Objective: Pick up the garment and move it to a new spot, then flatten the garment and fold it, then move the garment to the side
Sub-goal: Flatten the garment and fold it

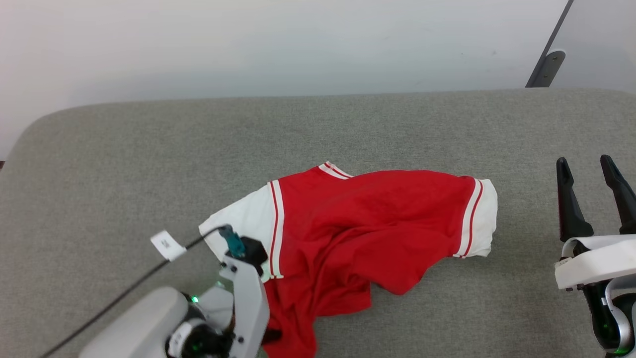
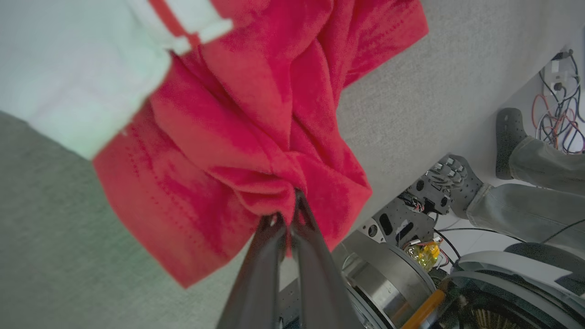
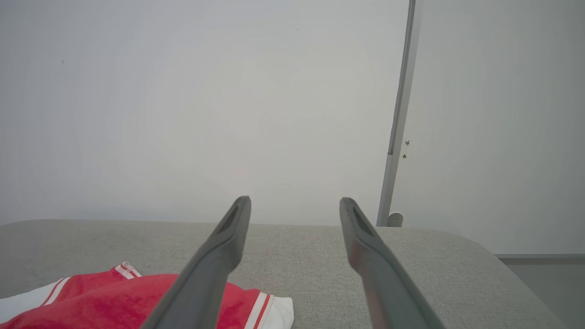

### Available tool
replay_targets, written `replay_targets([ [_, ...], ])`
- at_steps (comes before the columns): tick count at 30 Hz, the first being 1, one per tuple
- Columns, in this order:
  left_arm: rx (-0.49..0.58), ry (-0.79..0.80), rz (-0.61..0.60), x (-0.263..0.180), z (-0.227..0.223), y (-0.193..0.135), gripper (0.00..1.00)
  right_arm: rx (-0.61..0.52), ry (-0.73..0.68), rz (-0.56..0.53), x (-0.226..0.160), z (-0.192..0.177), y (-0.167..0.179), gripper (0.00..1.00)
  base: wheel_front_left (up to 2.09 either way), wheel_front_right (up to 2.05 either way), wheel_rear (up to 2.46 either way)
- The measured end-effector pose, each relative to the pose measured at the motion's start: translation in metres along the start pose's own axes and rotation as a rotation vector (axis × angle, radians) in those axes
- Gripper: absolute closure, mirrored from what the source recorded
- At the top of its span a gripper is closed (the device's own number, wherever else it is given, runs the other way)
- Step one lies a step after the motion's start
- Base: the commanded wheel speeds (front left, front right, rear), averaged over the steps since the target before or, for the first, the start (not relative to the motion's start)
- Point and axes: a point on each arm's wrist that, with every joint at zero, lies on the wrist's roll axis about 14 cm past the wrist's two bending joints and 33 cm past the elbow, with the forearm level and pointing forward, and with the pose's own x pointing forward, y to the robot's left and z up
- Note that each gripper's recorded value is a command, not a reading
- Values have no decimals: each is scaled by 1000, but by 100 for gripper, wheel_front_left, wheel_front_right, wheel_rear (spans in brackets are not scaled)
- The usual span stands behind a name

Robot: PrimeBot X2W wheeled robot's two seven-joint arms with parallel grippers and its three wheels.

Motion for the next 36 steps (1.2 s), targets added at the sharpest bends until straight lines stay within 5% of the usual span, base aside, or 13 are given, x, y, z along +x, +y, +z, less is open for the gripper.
replay_targets([
  [6,14,9,-13,8,-15,-12,100,5,9,-10,-2,-3,-2,0,0,0,0],
  [7,17,3,-9,9,-15,-12,85,6,10,-10,-2,-3,-2,0,0,0,0],
  [8,23,-11,-4,9,-14,-11,27,6,10,-11,-2,-4,-2,0,0,0,0],
  [9,25,-22,-2,8,-12,-11,6,7,11,-11,-3,-4,-2,0,0,0,0],
  [10,30,-30,-1,7,-11,-11,2,7,10,-12,-3,-4,-2,0,0,0,0],
  [36,38,-421,322,-93,88,77,0,0,-26,9,-5,7,4,0,0,0,0],
])
